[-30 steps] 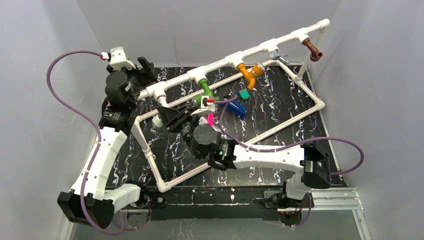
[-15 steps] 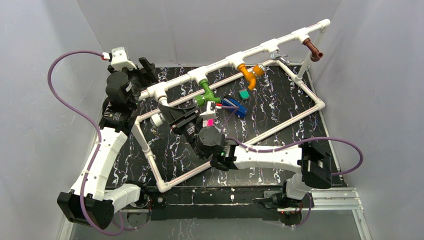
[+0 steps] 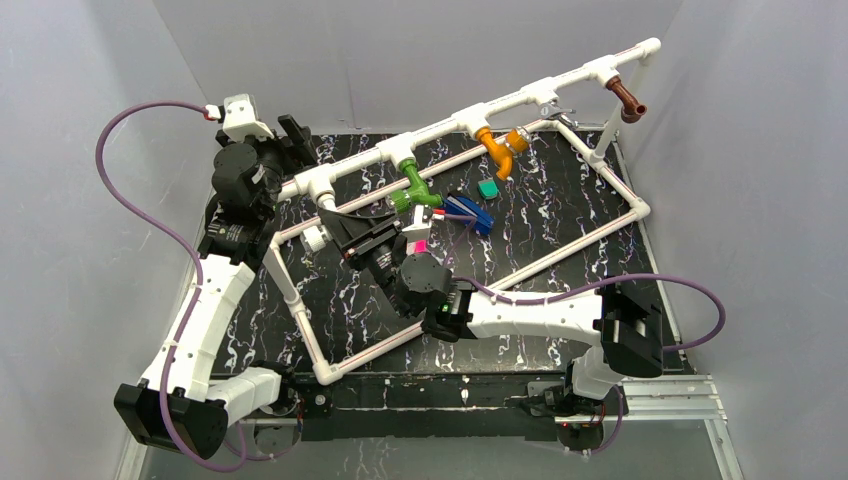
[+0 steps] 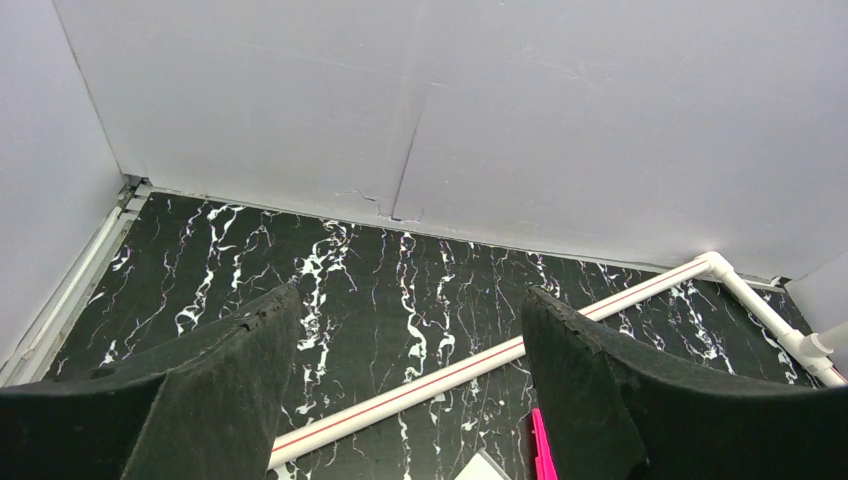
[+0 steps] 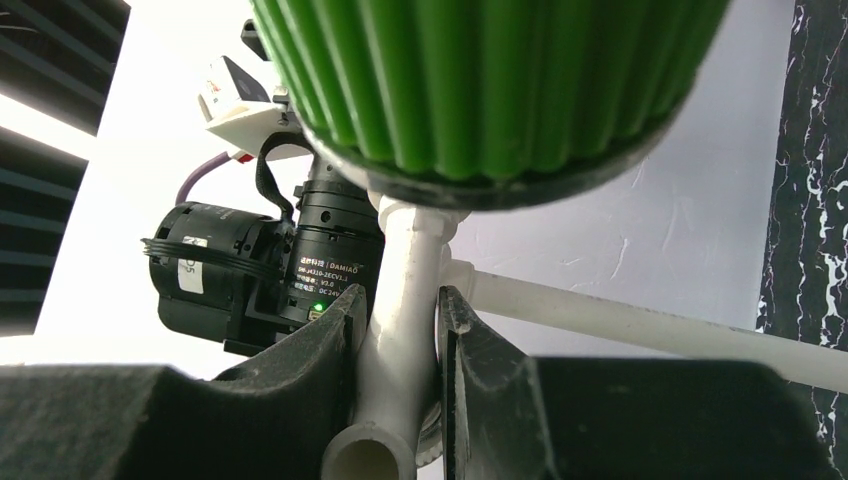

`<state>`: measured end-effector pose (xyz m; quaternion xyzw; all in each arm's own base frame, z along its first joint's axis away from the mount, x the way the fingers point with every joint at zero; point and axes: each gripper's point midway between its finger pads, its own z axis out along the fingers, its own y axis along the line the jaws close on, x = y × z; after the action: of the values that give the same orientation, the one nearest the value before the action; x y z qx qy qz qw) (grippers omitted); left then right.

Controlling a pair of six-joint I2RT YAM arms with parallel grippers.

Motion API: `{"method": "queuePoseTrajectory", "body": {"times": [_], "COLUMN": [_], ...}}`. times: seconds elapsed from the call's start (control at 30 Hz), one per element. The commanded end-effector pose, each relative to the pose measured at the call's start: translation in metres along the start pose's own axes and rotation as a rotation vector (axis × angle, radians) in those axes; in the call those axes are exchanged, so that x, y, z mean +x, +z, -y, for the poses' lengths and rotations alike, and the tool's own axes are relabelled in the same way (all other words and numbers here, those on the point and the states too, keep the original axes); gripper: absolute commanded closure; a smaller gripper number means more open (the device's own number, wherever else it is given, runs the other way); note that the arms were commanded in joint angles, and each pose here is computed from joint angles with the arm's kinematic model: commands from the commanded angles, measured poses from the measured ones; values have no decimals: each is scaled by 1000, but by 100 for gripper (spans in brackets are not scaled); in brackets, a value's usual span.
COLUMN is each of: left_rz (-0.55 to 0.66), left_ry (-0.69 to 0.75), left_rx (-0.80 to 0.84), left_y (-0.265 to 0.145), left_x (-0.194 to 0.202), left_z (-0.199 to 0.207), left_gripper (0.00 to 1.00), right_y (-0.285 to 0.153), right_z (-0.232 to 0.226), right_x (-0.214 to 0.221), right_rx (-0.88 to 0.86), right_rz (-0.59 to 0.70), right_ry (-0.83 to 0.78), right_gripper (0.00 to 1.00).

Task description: Install the water faucets

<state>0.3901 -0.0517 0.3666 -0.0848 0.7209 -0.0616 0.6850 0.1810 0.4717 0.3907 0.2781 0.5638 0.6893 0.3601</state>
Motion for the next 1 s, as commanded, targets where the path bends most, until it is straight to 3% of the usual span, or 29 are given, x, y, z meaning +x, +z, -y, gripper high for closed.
{"method": "queuePoseTrajectory", "body": {"times": [0.0,0.13,0.3,0.63,0.97], "left_rz": [-542,-544,-544,-547,-551], "left_ry": [135,136,136,138,138], "left_rx": [-156,-158,-158,-161,-161], "left_y": [-21,-21,-21,-21,-21], "left_x": [168,169,169,170,171], "left_z": [-55,-56,-56,-56,-56], "left_gripper": [22,22,22,22,22], "right_y": [-12,-11,-13,-26,-51], "right_z": [-55,-50,-51,-31,-25], "right_x": [-22,-20,-16,-13,-26], "right_rx": [-109,-105,-110,-53,-27], "right_rz": [22,6,-20,-74,-135], "right_ry": [208,195,182,89,-205], "right_gripper": [63,44,32,27,24]}}
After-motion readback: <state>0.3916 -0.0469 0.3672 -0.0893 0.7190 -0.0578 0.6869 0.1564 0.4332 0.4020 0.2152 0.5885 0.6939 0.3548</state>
